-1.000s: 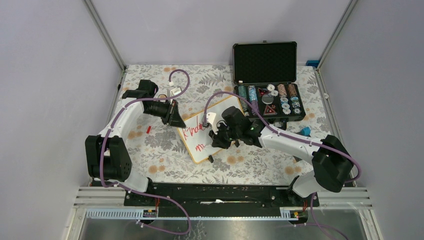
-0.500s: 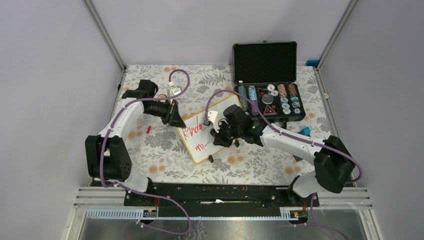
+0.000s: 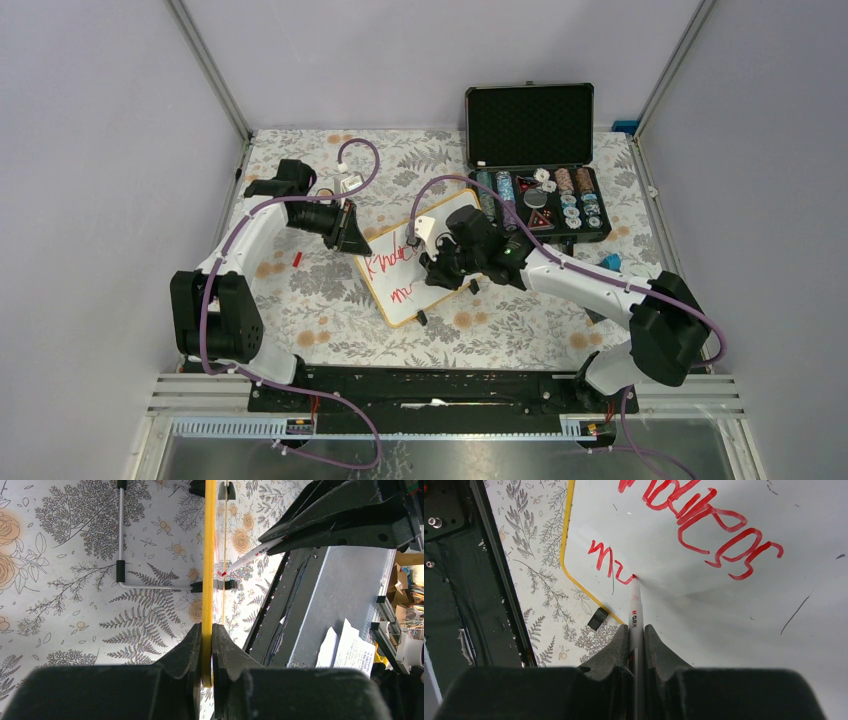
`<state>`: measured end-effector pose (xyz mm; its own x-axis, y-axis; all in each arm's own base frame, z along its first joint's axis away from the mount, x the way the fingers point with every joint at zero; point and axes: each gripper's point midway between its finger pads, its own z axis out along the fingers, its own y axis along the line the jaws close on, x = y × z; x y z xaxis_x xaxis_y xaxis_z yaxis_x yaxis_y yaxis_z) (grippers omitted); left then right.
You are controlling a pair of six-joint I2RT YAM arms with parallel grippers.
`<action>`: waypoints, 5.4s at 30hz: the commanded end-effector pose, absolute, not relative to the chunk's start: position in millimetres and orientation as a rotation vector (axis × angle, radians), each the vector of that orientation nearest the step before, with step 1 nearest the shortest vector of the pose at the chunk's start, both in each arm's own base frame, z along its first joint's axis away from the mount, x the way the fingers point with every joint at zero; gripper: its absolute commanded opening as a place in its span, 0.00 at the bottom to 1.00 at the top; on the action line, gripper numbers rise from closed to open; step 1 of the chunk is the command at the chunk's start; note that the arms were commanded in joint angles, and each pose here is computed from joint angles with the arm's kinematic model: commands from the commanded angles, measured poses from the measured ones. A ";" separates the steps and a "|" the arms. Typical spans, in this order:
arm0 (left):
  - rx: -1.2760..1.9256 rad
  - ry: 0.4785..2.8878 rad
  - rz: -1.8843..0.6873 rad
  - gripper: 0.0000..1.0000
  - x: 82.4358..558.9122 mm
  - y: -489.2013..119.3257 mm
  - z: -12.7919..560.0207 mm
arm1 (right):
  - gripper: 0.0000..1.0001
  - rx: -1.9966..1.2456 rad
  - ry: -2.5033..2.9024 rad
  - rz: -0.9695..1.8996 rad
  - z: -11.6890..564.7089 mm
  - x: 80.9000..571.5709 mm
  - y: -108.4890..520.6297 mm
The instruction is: Write a sentence on the whiteboard
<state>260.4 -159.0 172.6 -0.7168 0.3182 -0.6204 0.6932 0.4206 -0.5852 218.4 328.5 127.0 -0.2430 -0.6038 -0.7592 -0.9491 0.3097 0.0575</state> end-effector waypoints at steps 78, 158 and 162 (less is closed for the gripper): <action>0.930 2.248 -1.160 0.00 263.3 -160.8 167.2 | 0.00 -1.310 1.911 0.747 148.8 237.0 329.9; 0.938 2.261 -1.160 0.00 263.9 -163.0 164.6 | 0.00 -1.302 1.877 0.755 165.2 239.2 315.6; 0.939 2.262 -1.158 0.00 263.8 -162.9 164.3 | 0.00 -1.291 1.883 0.730 161.0 246.1 316.6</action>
